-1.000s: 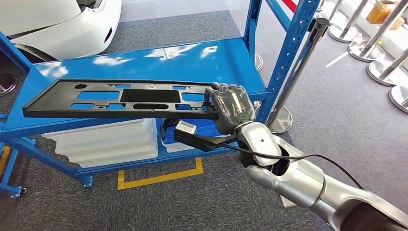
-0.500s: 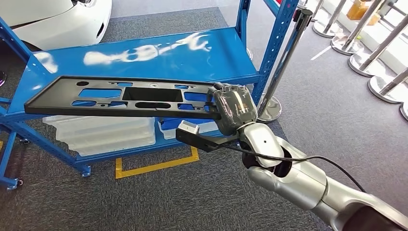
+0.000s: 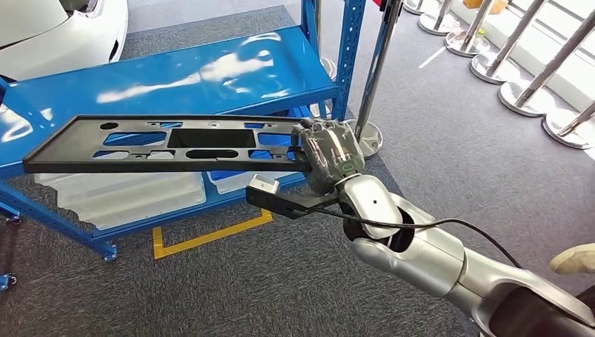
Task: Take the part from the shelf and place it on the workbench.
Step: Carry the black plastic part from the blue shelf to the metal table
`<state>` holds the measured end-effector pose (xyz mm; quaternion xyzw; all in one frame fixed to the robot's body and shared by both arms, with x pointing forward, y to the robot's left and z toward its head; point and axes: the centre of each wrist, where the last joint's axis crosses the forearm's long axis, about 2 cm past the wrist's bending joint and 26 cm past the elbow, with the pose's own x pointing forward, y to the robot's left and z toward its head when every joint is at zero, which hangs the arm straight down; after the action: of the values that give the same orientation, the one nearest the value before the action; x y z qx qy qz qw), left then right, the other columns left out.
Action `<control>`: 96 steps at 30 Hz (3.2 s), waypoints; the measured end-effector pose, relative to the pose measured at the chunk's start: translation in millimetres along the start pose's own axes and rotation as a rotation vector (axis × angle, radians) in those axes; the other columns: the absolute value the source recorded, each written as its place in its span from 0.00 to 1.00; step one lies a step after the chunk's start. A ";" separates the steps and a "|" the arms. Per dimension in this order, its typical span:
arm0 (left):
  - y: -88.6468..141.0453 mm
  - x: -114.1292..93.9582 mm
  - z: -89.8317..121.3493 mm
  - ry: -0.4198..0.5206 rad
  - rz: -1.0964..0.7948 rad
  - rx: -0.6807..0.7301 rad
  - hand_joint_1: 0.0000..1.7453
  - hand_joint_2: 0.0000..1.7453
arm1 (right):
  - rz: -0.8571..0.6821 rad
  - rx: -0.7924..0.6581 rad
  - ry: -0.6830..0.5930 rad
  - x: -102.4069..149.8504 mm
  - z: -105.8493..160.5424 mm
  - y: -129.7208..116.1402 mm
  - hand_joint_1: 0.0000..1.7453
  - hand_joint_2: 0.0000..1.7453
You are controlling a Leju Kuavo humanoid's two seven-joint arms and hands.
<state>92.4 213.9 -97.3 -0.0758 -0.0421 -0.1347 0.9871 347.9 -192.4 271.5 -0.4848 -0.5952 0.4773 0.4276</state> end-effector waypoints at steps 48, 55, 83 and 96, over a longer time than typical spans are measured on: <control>-2.2 -1.2 -0.4 -0.007 0.010 0.004 0.00 1.00 | 0.019 -0.001 0.018 -4.7 3.2 5.0 1.00 1.00; -1.4 -2.4 -0.5 -0.026 0.009 0.016 0.00 1.00 | 0.018 -0.008 0.023 -5.6 1.1 1.8 1.00 1.00; -2.5 -8.8 -1.4 -0.017 0.003 0.015 0.00 1.00 | 0.035 -0.008 0.041 -7.9 1.7 3.4 1.00 1.00; -2.3 -9.0 -1.4 -0.017 -0.034 0.018 0.00 1.00 | 0.035 -0.006 0.055 -11.0 -0.2 1.7 1.00 1.00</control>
<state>83.3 213.8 -99.3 -0.0672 -0.0530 -0.1506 0.9849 350.1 -203.0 269.4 -0.5094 -0.5759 0.4695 0.4341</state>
